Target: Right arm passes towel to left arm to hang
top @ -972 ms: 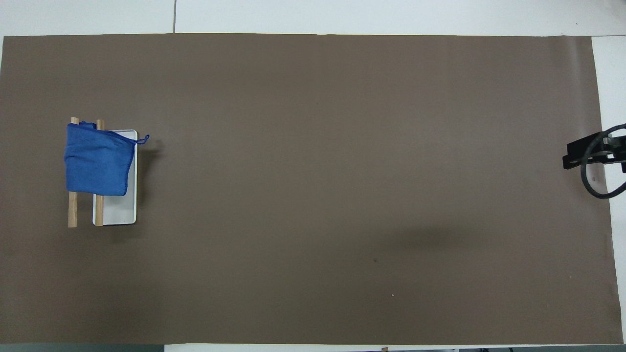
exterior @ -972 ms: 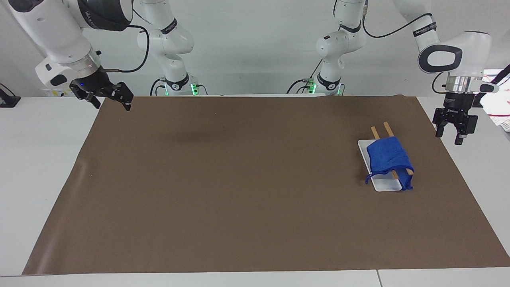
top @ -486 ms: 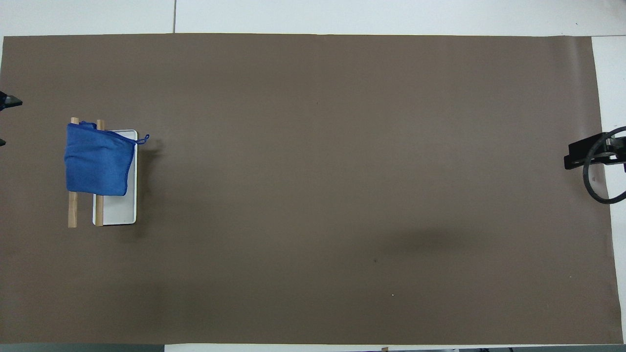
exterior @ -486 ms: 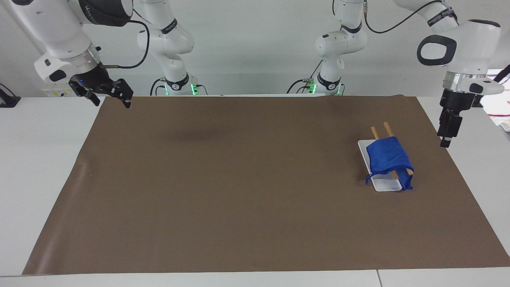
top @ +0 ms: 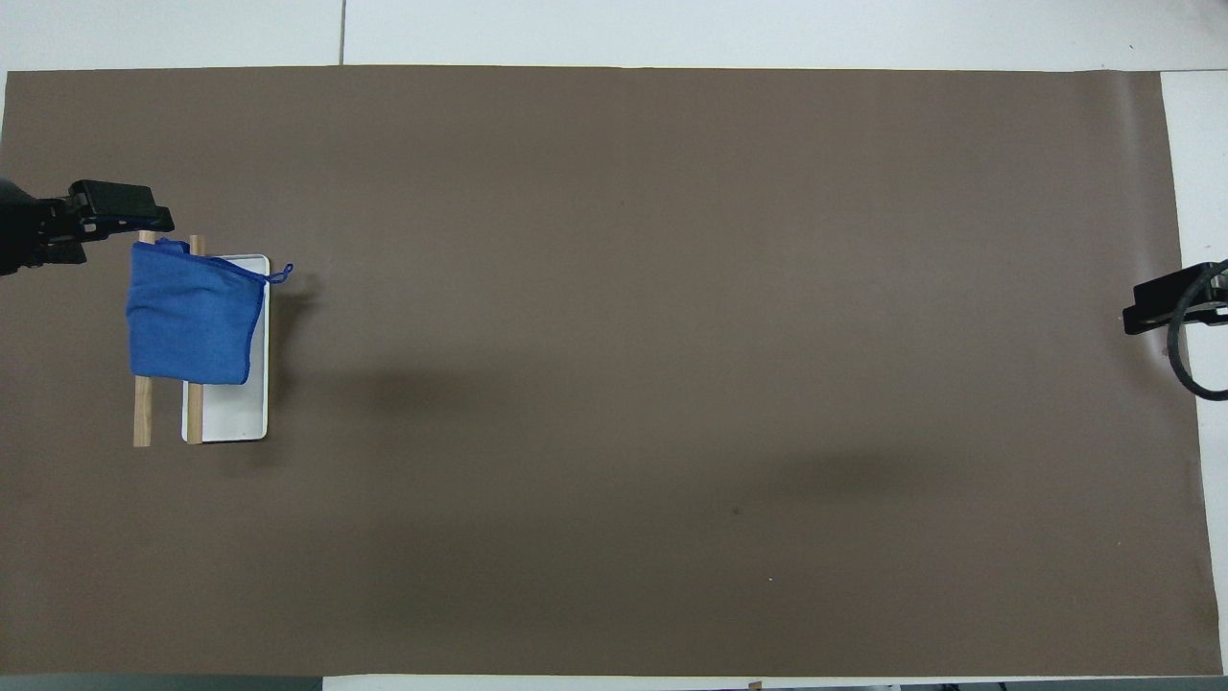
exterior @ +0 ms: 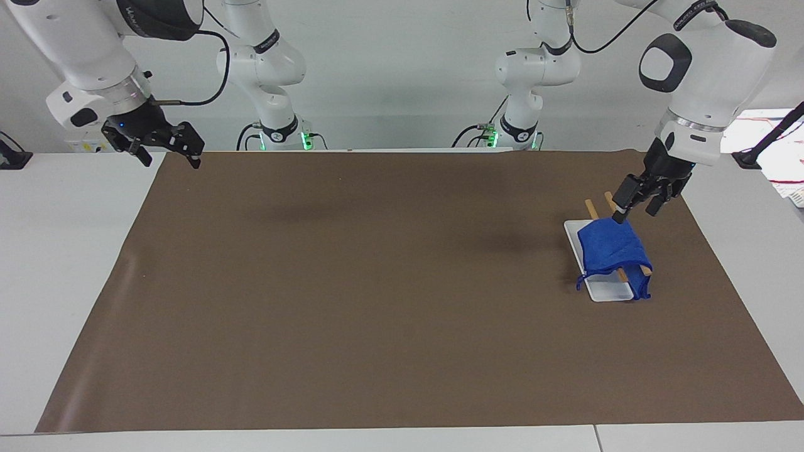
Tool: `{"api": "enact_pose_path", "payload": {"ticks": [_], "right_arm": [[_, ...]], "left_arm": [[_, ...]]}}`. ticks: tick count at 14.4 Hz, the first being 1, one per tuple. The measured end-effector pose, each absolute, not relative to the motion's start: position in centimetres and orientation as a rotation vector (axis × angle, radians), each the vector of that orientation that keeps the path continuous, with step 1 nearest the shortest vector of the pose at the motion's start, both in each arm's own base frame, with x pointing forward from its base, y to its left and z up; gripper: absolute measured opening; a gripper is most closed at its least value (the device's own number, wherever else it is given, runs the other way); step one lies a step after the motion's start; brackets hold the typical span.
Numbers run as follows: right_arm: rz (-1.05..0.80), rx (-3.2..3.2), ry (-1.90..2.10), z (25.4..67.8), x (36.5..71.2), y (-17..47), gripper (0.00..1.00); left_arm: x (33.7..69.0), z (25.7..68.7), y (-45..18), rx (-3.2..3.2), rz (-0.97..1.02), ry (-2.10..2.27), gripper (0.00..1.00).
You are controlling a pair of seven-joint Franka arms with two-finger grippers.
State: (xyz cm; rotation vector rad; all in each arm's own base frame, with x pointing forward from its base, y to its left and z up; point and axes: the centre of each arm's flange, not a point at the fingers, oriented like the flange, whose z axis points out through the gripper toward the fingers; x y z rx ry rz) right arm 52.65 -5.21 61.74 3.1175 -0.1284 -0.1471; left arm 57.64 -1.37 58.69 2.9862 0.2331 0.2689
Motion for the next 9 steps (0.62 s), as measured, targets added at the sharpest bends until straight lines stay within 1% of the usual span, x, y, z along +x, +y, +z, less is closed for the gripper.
{"api": "enact_pose_path", "payload": {"ticks": [2,5,7,9], "right_arm": [[-0.147,3.118,-0.127,61.7,52.7,-5.2,1.00],[-0.146,3.122,-0.126,61.8,52.7,-5.1,1.00],[-0.146,3.127,-0.125,61.8,52.7,-5.0,1.00],[-0.146,3.127,-0.129,61.8,52.7,-5.1,1.00]], "left_arm": [[58.3,60.9,-1.3,3.025,0.190,0.122,1.00],[58.8,62.6,-1.2,3.062,0.110,-0.007,1.00],[58.2,63.4,-1.6,3.063,0.079,-0.072,1.00],[56.7,63.9,-2.3,3.060,0.035,-0.146,1.00]]}}
